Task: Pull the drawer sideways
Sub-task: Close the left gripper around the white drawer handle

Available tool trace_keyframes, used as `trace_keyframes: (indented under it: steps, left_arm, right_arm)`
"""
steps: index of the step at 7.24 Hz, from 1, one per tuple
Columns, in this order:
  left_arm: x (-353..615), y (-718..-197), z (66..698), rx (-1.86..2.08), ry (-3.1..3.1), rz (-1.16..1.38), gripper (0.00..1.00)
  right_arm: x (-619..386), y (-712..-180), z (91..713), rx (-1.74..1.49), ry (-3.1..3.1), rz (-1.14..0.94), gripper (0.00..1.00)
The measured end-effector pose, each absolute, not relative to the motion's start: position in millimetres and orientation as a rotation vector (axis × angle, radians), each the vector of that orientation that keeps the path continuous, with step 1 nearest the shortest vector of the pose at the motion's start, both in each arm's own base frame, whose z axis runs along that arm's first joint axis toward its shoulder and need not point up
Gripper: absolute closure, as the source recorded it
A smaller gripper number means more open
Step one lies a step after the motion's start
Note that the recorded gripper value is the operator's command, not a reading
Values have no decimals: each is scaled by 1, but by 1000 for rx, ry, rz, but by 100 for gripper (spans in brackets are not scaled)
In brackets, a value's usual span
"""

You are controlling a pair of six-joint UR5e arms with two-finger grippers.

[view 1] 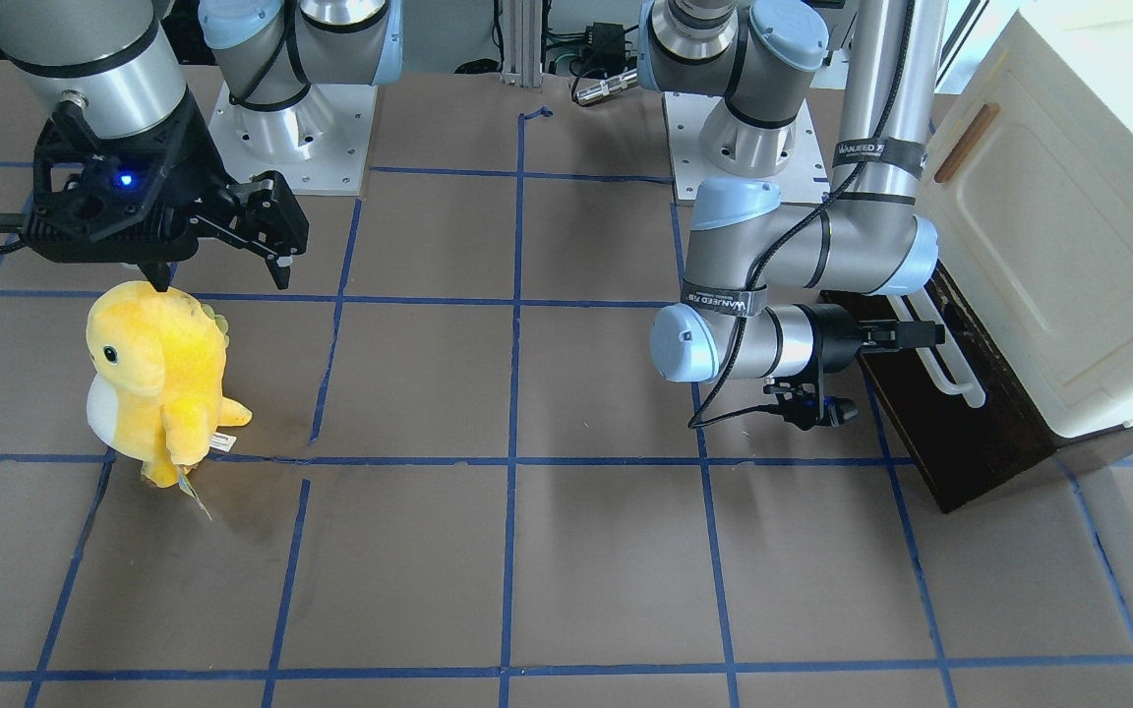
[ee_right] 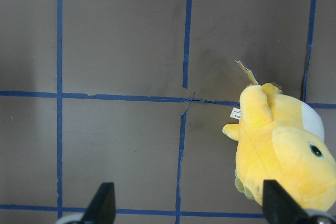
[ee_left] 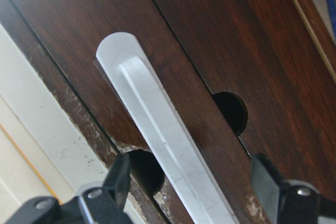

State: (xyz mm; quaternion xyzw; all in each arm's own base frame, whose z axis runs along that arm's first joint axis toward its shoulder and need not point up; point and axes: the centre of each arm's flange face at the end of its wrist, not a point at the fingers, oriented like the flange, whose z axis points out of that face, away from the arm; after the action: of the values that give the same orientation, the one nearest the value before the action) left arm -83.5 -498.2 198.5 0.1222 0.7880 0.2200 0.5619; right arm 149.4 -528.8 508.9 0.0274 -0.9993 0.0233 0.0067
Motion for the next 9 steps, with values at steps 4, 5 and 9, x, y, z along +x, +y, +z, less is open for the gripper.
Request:
trace_keyframes:
  steps: [4, 5, 9]
  left_arm:
    - [-82, -493, 197, 177, 1862, 473, 3]
    - [-81, -492, 197, 170, 1860, 471, 5]
    - [-80, -494, 195, 172, 1852, 472, 71]
  right_arm:
    - [149, -529, 509, 86, -3126, 73, 0]
    - [149, -529, 509, 87, -3126, 73, 0]
    - [149, -529, 509, 86, -3126, 73, 0]
